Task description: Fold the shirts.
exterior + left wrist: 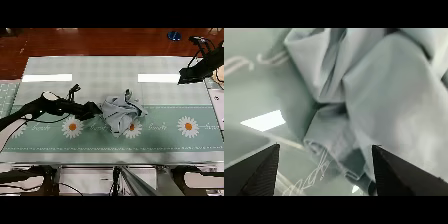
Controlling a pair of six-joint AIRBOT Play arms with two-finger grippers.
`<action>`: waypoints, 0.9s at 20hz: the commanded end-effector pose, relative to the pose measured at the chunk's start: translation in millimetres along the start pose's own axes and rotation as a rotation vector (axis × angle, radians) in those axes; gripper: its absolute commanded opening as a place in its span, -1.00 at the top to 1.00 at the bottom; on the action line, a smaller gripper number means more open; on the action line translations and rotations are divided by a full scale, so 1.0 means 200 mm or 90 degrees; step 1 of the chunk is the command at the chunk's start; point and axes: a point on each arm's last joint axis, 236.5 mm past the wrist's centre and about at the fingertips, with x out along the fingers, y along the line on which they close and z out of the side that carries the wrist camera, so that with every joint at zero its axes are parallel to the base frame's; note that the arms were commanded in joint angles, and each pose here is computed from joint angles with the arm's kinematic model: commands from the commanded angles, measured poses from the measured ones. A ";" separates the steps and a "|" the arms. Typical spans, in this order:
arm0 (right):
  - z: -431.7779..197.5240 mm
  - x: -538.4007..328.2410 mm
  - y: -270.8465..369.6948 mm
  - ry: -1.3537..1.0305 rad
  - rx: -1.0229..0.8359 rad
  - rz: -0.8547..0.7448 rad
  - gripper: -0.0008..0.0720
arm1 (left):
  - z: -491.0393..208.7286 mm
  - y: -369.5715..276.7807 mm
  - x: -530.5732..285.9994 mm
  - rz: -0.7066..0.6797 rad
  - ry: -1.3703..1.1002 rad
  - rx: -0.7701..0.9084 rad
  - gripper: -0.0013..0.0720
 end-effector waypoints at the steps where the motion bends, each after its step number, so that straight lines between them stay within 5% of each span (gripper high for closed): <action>1: 0.00 0.00 0.00 0.000 0.000 0.000 0.15 | 0.06 -0.03 0.07 0.002 0.014 0.011 -0.98; 4: 0.00 0.00 0.00 0.002 0.000 0.001 0.15 | -0.02 0.00 0.13 0.011 0.098 0.022 -0.46; 9: 0.00 0.00 0.06 -0.002 0.000 0.034 0.13 | -0.03 -0.01 0.16 0.014 0.132 0.036 -0.05; 11: -0.01 -0.01 0.12 0.002 -0.008 0.065 -0.19 | -0.03 0.02 0.16 0.021 0.136 0.042 0.19; 13: 0.00 -0.01 0.14 -0.003 -0.015 0.075 -0.25 | -0.03 0.03 0.16 0.023 0.136 0.042 0.32; 14: 0.01 -0.01 0.14 -0.004 -0.017 0.075 -0.26 | -0.03 0.03 0.16 0.026 0.136 0.043 0.46; 15: 0.01 -0.01 0.13 -0.005 -0.021 0.072 -0.28 | -0.03 0.04 0.15 0.026 0.138 0.047 0.82; 18: 0.01 0.01 0.12 -0.003 -0.025 0.067 -0.28 | -0.04 -0.06 0.14 -0.033 0.146 0.083 0.90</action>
